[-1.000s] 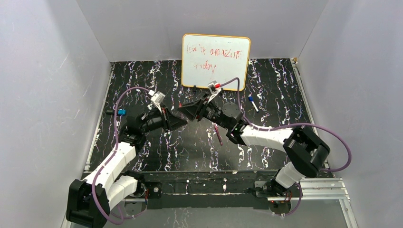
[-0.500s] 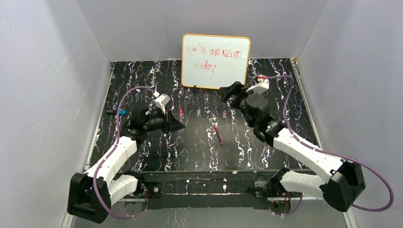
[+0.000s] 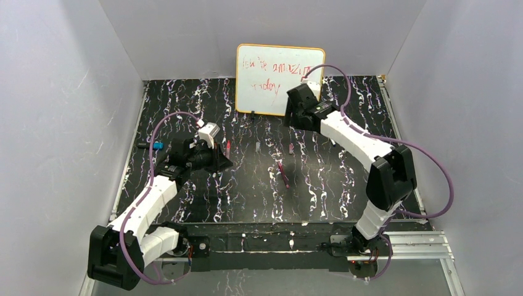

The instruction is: Insert the pens into the pen caps

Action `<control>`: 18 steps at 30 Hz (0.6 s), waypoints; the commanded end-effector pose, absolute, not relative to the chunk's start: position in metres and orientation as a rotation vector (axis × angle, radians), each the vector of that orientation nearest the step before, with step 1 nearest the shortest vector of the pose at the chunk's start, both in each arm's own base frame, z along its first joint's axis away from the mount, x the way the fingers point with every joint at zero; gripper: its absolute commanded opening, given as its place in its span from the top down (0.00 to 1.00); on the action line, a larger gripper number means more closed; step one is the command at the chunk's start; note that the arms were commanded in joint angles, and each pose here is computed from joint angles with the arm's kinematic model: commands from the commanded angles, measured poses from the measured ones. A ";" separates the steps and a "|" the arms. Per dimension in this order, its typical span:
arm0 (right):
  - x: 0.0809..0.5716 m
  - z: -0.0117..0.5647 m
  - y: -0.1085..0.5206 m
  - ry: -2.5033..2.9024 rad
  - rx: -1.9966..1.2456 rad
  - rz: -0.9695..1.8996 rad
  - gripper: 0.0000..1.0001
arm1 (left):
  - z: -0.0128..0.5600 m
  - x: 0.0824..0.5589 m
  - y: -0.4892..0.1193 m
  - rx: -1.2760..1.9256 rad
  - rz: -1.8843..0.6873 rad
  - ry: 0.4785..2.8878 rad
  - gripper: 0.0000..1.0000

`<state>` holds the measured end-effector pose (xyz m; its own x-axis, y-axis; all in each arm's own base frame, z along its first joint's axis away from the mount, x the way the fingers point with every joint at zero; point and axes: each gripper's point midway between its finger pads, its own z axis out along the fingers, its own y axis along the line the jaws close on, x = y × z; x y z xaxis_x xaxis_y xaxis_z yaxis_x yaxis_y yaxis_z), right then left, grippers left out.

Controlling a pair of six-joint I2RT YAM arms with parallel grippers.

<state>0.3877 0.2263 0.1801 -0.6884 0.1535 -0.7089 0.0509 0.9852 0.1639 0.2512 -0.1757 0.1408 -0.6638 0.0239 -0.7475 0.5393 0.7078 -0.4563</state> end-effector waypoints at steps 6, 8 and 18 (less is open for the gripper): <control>0.391 0.147 0.186 2.519 0.230 0.180 0.33 | 0.158 0.255 -0.170 0.444 -0.823 2.122 1.00; 0.391 0.139 0.199 2.554 0.132 0.243 0.30 | 0.159 0.255 -0.171 0.448 -0.828 2.118 1.00; 0.392 0.097 0.237 2.680 -0.041 0.376 0.36 | 0.159 0.254 -0.172 0.454 -0.834 2.118 1.00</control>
<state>0.3851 0.2188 0.0902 -0.9084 0.0774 -0.4109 -0.0112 0.9779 0.2088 0.2526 -0.1708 0.1419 -0.6525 0.0316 -0.7571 0.5332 0.7290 -0.4292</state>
